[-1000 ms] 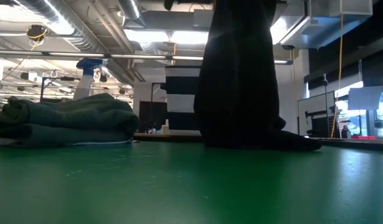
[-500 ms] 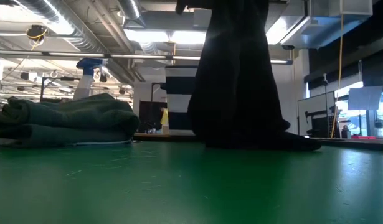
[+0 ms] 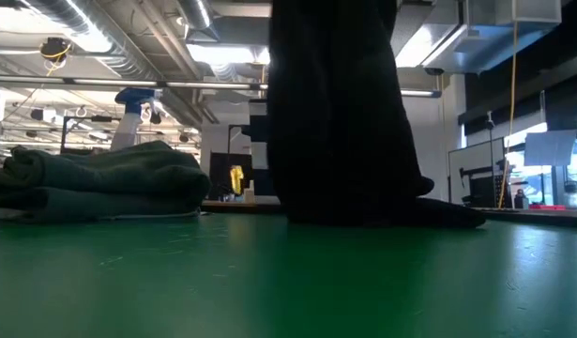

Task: Fold Laundry from Bin
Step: Fold the black shirt

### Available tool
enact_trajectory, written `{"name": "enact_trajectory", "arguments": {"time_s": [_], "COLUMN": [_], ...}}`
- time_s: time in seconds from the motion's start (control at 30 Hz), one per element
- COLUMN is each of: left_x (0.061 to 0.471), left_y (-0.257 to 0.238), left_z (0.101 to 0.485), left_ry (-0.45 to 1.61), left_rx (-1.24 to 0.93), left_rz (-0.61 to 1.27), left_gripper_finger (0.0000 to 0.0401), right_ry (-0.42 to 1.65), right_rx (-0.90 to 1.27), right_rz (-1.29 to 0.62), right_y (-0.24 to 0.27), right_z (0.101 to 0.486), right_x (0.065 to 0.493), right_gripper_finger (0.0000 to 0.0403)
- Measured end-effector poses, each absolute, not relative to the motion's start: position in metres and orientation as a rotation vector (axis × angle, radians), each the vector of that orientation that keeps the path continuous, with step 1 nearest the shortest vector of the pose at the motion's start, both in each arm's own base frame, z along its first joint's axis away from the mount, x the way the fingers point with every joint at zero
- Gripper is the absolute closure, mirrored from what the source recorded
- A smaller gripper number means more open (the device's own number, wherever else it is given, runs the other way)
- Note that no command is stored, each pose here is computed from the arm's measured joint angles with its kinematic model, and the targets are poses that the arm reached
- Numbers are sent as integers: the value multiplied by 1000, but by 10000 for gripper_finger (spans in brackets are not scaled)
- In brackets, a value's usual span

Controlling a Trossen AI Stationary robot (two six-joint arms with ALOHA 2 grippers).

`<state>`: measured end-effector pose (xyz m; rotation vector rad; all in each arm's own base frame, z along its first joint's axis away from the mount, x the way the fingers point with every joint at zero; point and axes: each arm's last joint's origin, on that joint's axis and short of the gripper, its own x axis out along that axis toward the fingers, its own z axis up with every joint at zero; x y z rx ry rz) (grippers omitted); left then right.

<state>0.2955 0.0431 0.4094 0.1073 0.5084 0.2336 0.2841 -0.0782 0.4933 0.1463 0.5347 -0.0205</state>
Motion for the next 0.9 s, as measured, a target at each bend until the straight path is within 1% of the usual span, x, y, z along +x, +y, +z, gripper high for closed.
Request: {"name": "enact_trajectory", "arguments": {"time_s": [0.1,0.3,0.37,0.47,0.53,0.63,0.77,0.9], "left_x": [281,255,245,230,225,227,235,239], "left_y": [48,54,55,55,52,46,44,45], "left_z": [416,427,431,438,444,453,459,462], "left_ry": [510,503,504,487,436,350,272,226], "left_rx": [67,0,-22,-56,-69,-46,-6,4], "left_rz": [222,198,210,249,242,208,193,236], "left_gripper_finger": [398,398,398,398,398,398,398,398], "right_ry": [540,570,627,769,840,880,908,965], "right_rx": [140,117,120,133,138,108,25,7], "right_rz": [-93,-188,-212,-219,-211,-146,-70,-29], "right_y": [-80,-82,-82,-79,-78,-73,-69,-70], "right_z": [493,491,487,477,469,453,428,398], "right_x": [284,282,278,268,266,275,291,301], "right_gripper_finger": [349,261,234,205,195,190,195,205]}}
